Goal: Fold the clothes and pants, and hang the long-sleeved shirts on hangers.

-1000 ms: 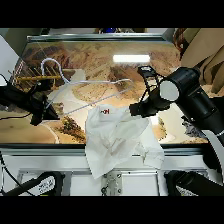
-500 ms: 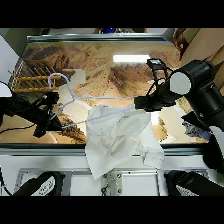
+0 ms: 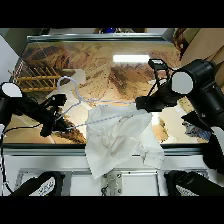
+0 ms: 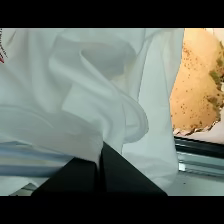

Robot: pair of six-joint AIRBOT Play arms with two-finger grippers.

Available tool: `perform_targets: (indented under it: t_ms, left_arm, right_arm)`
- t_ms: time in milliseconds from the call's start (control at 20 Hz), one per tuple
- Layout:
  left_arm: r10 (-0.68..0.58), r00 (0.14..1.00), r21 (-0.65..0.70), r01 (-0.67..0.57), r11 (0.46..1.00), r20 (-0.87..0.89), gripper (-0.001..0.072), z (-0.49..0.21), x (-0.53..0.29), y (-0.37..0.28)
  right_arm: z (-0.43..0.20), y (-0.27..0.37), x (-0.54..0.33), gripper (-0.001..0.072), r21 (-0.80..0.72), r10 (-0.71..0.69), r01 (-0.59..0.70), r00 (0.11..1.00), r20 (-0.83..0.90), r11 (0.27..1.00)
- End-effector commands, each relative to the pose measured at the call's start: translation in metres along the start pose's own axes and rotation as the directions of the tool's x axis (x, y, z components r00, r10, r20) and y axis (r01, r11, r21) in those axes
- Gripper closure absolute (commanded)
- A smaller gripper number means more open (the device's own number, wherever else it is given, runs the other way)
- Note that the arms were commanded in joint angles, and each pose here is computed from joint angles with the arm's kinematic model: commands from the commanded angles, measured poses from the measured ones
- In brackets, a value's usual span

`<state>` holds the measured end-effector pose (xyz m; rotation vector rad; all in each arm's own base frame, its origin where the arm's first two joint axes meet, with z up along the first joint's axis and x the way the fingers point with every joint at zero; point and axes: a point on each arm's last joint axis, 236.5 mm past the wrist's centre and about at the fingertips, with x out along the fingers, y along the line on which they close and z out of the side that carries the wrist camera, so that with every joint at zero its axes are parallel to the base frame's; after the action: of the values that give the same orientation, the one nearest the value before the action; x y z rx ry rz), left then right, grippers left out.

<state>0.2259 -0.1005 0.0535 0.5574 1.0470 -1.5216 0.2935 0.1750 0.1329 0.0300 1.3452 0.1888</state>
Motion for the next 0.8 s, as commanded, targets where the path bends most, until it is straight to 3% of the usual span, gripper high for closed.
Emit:
perform_targets:
  t_ms: [0, 400, 750]
  left_arm:
    - [-0.019, 1.0, -0.022, 0.019, 1.0, 0.0, 0.0693, -0.003, 0.005, 0.005]
    - [0.005, 1.0, -0.026, -0.005, 1.0, 0.003, 0.0693, -0.001, 0.009, 0.015]
    - [0.043, 0.999, 0.084, -0.041, 0.996, -0.021, 0.0692, 0.026, 0.029, 0.023]
  right_arm:
    - [0.001, -0.002, -0.006, 0.0694, -0.001, -0.003, 0.003, 1.0, 0.016, 1.0]
    - [0.015, 0.002, -0.032, 0.0694, -0.001, 0.03, -0.03, 0.994, 0.104, 1.0]
    - [0.021, 0.009, -0.033, 0.0694, -0.032, 0.058, -0.054, 0.99, 0.129, 0.998]
